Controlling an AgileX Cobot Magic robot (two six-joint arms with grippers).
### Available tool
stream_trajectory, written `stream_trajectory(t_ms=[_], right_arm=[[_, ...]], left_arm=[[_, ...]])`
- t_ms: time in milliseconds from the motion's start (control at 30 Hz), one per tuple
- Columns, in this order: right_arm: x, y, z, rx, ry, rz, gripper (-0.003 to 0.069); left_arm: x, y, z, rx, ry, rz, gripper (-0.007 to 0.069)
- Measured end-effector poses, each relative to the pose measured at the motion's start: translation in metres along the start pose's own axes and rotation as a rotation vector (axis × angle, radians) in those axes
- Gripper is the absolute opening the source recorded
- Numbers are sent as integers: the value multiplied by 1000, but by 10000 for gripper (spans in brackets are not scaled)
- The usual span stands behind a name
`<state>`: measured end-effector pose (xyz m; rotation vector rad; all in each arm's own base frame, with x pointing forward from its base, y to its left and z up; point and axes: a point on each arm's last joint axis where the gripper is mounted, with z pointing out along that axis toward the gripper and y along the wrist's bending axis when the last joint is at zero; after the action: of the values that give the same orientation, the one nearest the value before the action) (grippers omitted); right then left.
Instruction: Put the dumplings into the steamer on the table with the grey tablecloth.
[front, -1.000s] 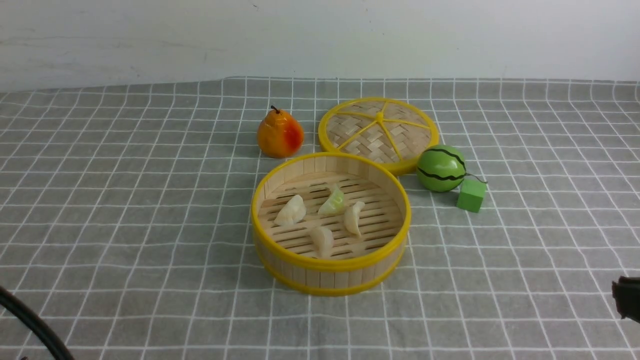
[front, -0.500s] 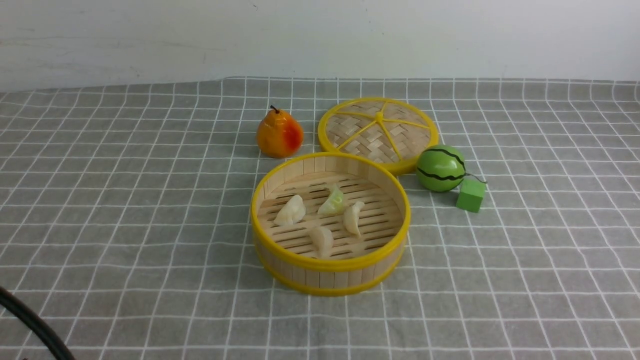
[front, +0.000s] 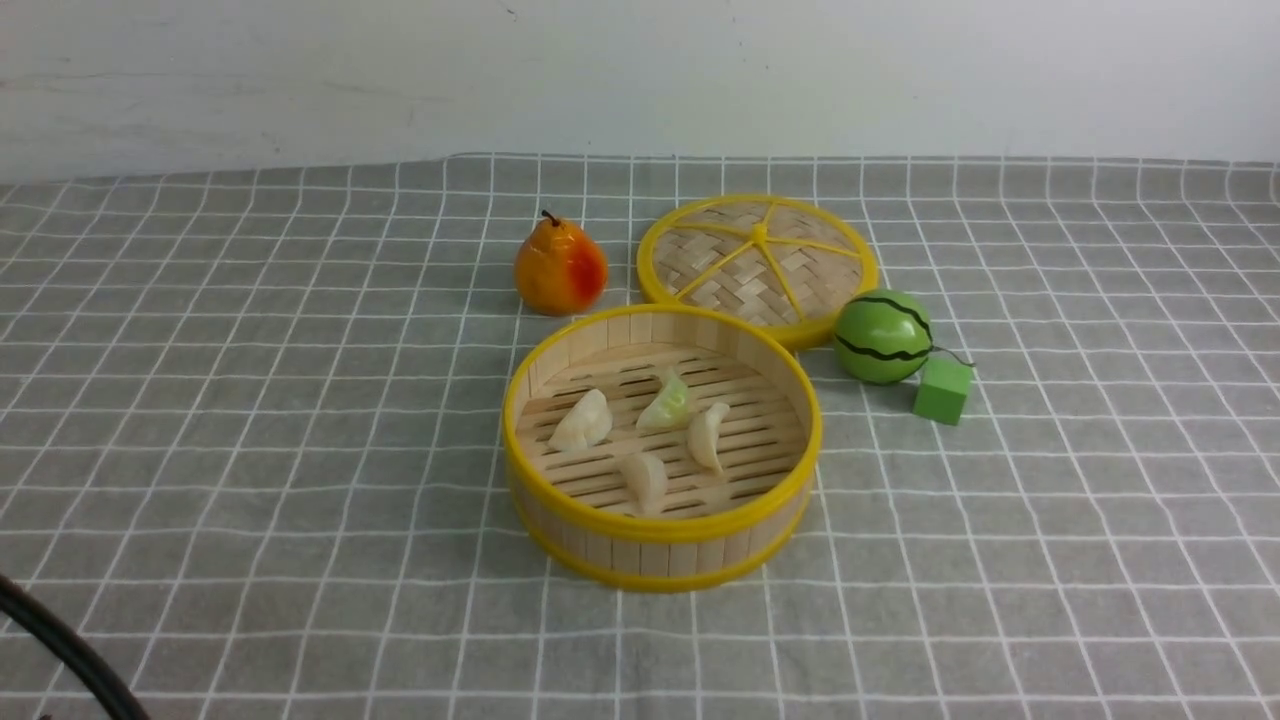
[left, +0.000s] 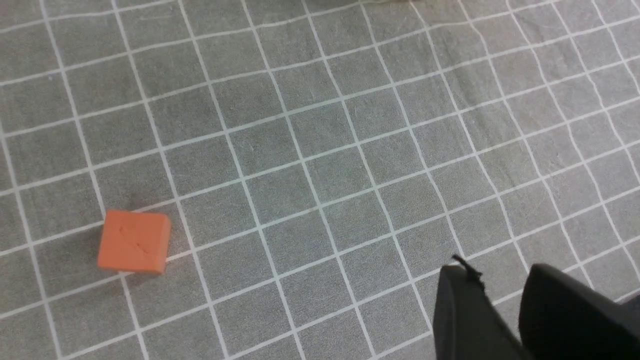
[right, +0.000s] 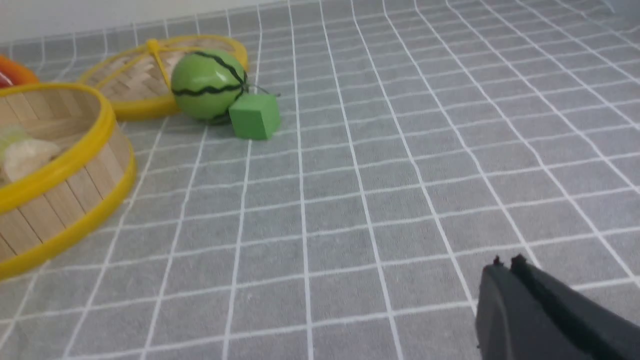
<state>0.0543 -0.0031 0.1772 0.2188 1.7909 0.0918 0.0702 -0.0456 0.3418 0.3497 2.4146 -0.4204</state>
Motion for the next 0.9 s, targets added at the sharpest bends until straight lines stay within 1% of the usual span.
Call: stream_trajectory(t_ms=[267,900], right_arm=[[4,0,-1,-8,65,-26,-20],[4,0,-1,-7,73,-23,-16]], left_arm=[[0,0,0,-3,3,1,182],[1,0,0,-4,7,1,202]])
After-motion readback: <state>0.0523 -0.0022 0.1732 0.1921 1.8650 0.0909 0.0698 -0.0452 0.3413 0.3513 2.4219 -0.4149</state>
